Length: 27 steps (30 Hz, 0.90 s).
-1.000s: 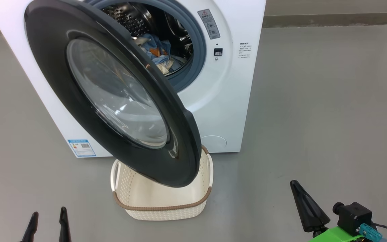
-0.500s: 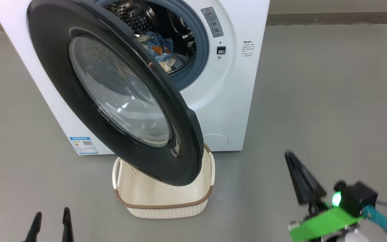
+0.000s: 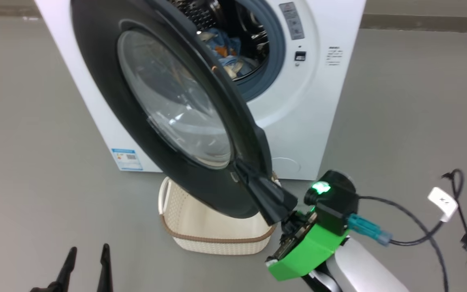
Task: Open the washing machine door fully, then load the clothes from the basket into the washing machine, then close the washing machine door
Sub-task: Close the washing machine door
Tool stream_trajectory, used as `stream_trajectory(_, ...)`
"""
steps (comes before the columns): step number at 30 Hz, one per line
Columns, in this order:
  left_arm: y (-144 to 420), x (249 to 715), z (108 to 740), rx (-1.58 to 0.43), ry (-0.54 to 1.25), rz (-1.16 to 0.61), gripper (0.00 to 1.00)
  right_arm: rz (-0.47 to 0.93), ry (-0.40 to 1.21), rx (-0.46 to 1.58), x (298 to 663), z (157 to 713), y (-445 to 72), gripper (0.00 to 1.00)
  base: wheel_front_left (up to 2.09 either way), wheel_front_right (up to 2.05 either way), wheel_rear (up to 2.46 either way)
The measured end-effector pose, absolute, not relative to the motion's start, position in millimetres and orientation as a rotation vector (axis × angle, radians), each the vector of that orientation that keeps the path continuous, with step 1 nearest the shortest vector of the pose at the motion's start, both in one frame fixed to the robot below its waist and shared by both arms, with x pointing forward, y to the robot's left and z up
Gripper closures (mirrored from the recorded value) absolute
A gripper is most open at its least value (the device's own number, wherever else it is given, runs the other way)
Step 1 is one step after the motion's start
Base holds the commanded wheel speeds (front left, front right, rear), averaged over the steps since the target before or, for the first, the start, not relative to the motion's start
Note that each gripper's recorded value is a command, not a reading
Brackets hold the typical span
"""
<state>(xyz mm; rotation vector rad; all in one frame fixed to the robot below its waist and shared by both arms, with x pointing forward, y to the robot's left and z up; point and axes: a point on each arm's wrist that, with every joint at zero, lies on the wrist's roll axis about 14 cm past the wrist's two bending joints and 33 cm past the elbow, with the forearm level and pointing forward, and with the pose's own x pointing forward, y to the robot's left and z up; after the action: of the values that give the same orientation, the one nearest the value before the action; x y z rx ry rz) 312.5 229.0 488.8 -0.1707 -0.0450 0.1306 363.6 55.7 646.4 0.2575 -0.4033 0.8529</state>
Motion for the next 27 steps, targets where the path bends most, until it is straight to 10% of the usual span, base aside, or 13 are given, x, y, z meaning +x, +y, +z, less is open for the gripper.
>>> stream_trajectory(27, 237.3, 341.1, 457.0, -0.209, 0.063, 0.186, 0.0, 0.731, -0.143, 0.35, 457.7, 552.4, 55.0, 1.0, 0.0, 0.0, 0.0)
